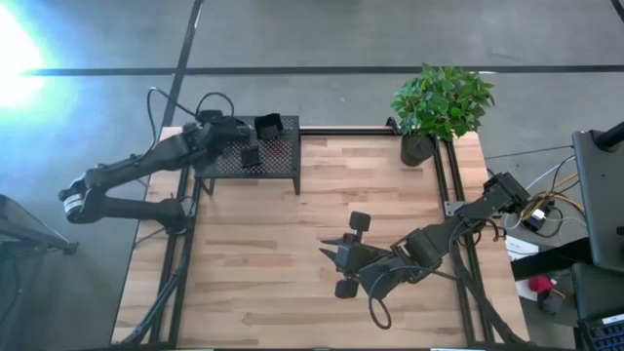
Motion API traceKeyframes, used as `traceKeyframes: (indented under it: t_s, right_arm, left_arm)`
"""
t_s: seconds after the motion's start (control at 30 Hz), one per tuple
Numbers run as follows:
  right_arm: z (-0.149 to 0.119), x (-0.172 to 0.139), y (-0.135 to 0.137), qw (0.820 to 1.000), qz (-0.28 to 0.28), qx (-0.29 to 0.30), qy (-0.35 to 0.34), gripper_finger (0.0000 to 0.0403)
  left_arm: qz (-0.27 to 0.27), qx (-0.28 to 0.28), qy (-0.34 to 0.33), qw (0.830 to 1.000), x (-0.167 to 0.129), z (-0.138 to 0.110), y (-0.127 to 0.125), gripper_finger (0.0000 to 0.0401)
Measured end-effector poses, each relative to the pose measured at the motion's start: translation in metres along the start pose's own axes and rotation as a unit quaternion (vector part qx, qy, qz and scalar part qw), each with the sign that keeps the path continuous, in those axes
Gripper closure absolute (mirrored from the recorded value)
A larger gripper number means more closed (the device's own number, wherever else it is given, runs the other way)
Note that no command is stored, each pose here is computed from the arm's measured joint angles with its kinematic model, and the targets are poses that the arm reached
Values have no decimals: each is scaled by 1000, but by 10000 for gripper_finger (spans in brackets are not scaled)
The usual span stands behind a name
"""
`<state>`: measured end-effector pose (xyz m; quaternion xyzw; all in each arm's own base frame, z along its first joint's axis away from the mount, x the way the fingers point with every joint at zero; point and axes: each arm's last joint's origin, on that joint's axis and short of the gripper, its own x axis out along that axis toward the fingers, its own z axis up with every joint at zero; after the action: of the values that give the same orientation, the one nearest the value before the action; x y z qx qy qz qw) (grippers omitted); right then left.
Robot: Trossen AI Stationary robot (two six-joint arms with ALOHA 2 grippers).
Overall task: Pick & Place Mini shaped plates
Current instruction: Stack the leaf shaped plate on top of the stacked leaf shaped plate on the shelf
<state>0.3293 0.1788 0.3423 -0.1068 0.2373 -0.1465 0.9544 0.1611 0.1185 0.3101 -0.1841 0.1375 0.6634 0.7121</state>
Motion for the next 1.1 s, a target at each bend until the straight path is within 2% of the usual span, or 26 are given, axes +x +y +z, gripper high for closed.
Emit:
traceKeyframes:
  t_s: [0.17,0.33,0.6,0.77,1.1]
  right_arm:
    - [0,0,0,1000,0,0,0,330]
    - [0,0,0,1000,0,0,0,330]
    - [0,0,0,1000,-1,1,0,330]
    - [0,0,-1,1000,-1,1,0,330]
    - [0,0,-1,1000,-2,-2,0,330]
  left_arm:
    - [-56,51,16,997,-3,14,-10,341]
    - [-102,65,74,990,5,9,-20,342]
    - [-50,91,153,983,26,3,-20,342]
    - [-44,83,149,984,28,11,-22,342]
    - [-29,86,169,981,30,6,-19,342]
